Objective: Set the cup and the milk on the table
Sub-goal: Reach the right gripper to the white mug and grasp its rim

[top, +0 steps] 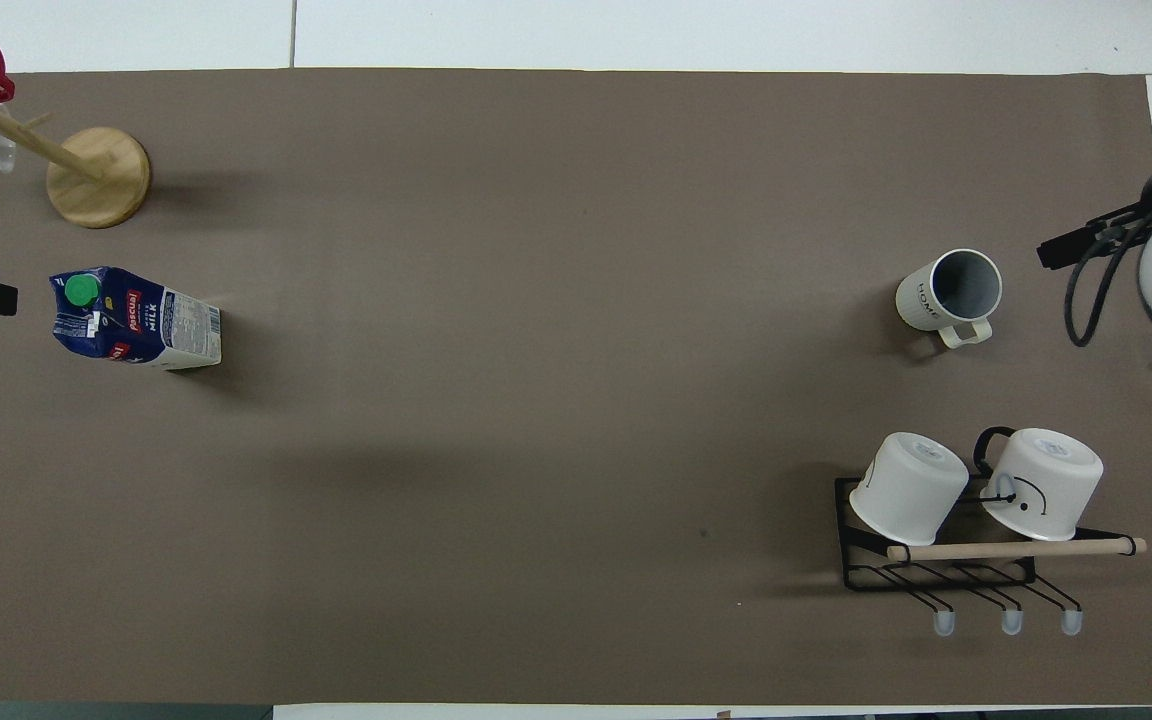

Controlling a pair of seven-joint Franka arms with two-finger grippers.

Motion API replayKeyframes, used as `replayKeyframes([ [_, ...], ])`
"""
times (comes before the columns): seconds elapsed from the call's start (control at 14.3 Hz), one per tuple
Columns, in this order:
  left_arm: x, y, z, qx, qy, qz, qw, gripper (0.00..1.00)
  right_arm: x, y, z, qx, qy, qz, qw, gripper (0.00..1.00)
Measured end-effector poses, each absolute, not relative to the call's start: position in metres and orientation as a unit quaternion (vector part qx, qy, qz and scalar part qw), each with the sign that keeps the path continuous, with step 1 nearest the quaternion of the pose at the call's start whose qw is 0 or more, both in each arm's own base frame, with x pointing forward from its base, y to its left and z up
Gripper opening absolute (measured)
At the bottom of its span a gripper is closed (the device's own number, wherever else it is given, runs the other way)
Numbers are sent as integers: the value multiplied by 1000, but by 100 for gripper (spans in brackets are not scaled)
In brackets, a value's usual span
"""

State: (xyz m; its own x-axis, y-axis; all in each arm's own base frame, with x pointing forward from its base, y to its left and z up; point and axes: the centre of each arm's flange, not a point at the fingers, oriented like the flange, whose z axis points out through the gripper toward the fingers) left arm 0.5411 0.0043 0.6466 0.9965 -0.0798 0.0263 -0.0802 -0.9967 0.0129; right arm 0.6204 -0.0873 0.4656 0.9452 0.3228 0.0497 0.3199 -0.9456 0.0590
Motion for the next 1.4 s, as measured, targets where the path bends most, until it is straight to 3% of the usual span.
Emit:
replayKeyframes([
  [0.28,541,5,647,999,-40,13,7,100,609,-78,395,985,170,35,16,100],
  [0.77,540,6,648,999,-38,14,7,100,601,-76,350,984,169,60,-11,100],
  [0.84,540,7,648,999,-38,14,7,100,603,-75,346,984,166,65,-14,93],
  [1.12,540,7,648,999,-38,15,7,100,606,-72,345,984,165,72,-15,45],
  [1.4,545,7,646,999,-38,29,6,100,608,-71,348,984,164,72,-16,4],
])
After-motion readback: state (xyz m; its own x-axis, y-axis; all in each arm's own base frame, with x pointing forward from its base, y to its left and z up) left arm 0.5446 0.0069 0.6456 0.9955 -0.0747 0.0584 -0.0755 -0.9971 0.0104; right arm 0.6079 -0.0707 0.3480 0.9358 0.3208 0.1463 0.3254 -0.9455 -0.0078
